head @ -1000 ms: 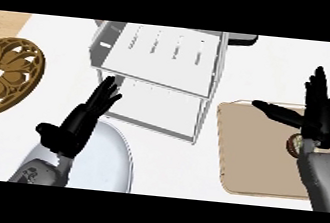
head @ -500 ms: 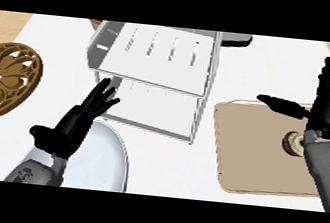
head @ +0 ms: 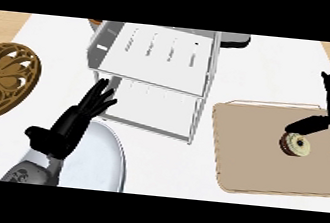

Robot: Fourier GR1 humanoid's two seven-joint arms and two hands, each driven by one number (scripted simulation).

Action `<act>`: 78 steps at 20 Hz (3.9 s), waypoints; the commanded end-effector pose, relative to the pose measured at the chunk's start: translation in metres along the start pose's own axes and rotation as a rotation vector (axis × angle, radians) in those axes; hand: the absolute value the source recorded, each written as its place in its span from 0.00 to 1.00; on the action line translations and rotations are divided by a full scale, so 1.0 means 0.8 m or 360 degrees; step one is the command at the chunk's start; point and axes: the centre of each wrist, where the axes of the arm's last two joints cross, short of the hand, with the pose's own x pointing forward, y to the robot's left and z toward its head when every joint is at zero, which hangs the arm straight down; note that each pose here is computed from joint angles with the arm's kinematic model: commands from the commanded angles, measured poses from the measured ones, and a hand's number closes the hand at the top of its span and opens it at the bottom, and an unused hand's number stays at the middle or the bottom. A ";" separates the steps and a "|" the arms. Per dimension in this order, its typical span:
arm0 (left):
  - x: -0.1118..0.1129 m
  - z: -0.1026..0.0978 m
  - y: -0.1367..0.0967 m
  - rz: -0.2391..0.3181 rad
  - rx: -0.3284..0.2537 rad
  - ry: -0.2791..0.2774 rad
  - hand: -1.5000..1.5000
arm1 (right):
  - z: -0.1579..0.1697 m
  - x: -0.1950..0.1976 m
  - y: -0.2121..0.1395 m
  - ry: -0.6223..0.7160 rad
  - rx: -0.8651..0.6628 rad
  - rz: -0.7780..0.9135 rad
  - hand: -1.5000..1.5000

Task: Pick the cupcake from the tray and place it in the tiered basket

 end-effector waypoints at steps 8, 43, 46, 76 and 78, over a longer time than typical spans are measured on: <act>-0.024 0.003 0.019 -0.0027 0.0105 0.0112 0.50 | 0.068 0.139 -0.036 0.0277 0.0327 0.0454 0.00; -0.047 0.011 0.004 -0.0037 0.0054 0.0095 0.50 | 0.061 0.018 0.064 0.0725 0.0322 0.0418 0.00; -0.031 0.004 0.018 -0.0030 0.0073 0.0110 0.50 | 0.060 0.000 0.059 0.0725 0.0316 0.0415 0.00; -0.040 0.018 0.005 -0.0049 0.0099 0.0143 0.50 | 0.097 -0.031 0.065 -0.0249 0.0164 0.0534 1.00; -0.032 0.013 0.017 -0.0015 0.0125 0.0114 0.50 | 0.122 -0.018 0.057 -0.0307 0.0073 0.0423 1.00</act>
